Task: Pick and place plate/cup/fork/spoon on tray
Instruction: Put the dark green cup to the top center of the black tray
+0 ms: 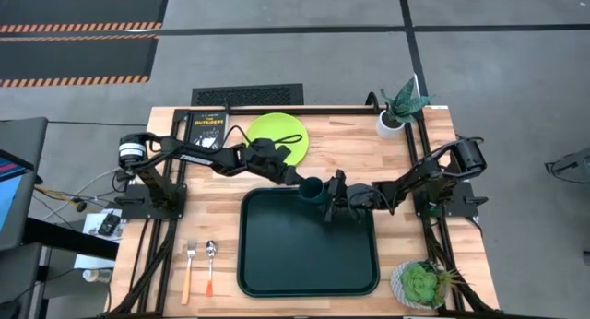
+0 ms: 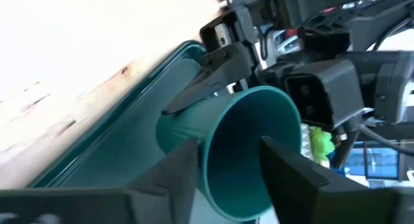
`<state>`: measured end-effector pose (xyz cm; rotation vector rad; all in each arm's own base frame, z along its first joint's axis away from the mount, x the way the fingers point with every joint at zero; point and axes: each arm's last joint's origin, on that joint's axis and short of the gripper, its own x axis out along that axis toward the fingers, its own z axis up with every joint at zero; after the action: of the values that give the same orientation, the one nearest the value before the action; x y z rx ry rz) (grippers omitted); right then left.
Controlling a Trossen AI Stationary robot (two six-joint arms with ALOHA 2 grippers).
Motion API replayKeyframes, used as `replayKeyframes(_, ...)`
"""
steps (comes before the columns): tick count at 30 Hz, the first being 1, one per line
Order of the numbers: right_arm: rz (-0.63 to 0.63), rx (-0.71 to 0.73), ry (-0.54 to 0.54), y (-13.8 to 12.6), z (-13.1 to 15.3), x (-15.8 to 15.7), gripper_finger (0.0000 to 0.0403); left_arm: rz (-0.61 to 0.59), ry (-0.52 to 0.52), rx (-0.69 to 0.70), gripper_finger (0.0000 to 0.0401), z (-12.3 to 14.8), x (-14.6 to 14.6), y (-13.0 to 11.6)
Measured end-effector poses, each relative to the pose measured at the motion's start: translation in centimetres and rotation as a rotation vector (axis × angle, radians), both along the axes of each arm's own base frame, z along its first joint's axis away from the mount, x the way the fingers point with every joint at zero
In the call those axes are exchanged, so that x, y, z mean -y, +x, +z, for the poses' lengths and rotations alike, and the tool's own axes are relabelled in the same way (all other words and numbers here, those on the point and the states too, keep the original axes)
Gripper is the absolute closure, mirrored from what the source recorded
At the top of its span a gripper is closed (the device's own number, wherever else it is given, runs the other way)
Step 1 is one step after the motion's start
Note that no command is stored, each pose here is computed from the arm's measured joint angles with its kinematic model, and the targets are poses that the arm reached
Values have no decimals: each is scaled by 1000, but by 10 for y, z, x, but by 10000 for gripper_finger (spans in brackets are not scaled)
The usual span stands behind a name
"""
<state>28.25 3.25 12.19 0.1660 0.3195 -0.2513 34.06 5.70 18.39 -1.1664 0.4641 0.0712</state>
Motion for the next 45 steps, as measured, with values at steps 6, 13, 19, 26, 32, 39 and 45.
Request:
replayKeyframes(6,2,1,1,0,0,0,85,-10,17,-12,336,-1,1,-1)
replayKeyframes(13,6,-3,1,0,0,0,85,-28,28,-28,355,-3,5,-1)
replayKeyframes(19,1,-5,0,0,0,0,85,-38,50,-31,317,-3,7,0)
replayKeyframes(26,-15,-3,-2,0,0,1,85,-58,36,-49,267,-5,8,-1)
replayKeyframes(32,-12,-2,0,0,0,1,85,-28,48,-54,301,-5,6,-1)
replayKeyframes(39,-5,-3,-3,0,0,0,85,-31,42,-89,392,-8,7,-3)
replayKeyframes(45,2,-3,29,0,-1,0,85,-34,31,-116,398,-10,7,-4)
